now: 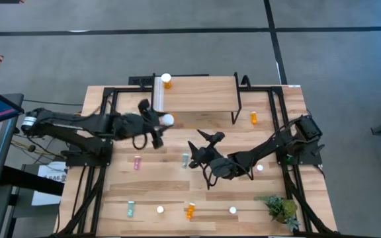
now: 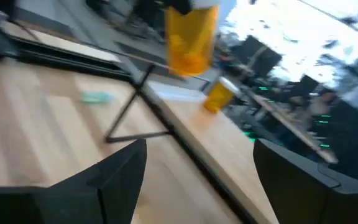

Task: Pick and place medicine bottles onto shelf by color
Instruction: Put the large orange pill bottle aligned with the other large orange pill bottle on the shelf

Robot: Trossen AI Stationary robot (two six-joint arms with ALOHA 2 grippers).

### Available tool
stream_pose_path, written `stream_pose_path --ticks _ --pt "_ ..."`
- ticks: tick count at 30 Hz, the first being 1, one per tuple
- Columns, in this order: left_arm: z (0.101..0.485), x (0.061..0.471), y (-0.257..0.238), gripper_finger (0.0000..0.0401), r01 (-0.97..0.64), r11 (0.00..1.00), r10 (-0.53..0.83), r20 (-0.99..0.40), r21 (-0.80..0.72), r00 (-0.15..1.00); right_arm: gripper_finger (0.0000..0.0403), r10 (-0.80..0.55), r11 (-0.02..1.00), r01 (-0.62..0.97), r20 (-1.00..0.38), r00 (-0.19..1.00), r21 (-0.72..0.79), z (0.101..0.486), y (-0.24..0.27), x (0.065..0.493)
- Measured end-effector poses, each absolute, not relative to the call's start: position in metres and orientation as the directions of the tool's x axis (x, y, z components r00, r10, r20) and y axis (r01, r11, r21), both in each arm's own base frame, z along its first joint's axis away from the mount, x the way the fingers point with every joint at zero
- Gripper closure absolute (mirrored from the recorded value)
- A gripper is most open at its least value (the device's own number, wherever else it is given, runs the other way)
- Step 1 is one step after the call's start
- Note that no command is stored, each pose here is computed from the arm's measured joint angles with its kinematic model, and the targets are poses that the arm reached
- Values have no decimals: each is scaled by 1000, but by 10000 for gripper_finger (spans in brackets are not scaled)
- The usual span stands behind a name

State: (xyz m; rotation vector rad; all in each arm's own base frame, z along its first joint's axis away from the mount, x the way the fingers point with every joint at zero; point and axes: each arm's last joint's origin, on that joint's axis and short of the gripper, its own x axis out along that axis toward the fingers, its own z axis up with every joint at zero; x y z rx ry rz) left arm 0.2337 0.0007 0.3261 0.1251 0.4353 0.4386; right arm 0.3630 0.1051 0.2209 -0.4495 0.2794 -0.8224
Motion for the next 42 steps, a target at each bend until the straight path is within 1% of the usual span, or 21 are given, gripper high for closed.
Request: stream_pose_path --ticks 2,5,7,9,14,18,21,28,31,35,42 --pt "332 222 12 206 -397 898 441 -386 191 810 90 -684 690 594 -105 722 -413 227 101 361" --pt "338 209 29 206 -434 886 462 -380 163 801 90 -536 836 478 -214 817 -270 233 92 357" --pt "340 204 40 206 -445 882 468 -385 154 795 90 -447 894 412 -283 848 -177 235 84 355" --pt "341 202 51 206 -443 886 457 -413 135 788 90 -403 915 383 -326 855 -126 234 79 354" --pt "348 208 78 206 -441 890 440 -468 114 767 90 -382 923 369 -340 859 -107 235 76 354" --pt "350 215 100 206 -418 907 392 -481 58 784 91 -379 925 361 -339 861 -116 235 78 354" --pt "340 220 117 206 -404 915 351 -518 12 780 91 -393 920 370 -331 858 -132 235 81 353" --pt "315 224 158 206 -449 892 335 -584 -57 739 91 -387 922 359 -327 862 -144 235 91 350" --pt "305 225 171 206 -448 889 301 -610 -99 733 91 -387 922 359 -327 862 -144 235 91 350" --pt "292 228 185 206 -448 883 267 -634 -141 726 91 -394 919 367 -327 859 -144 235 89 350" --pt "287 229 192 206 -442 881 246 -637 -168 731 91 -399 917 372 -327 857 -144 235 87 351"
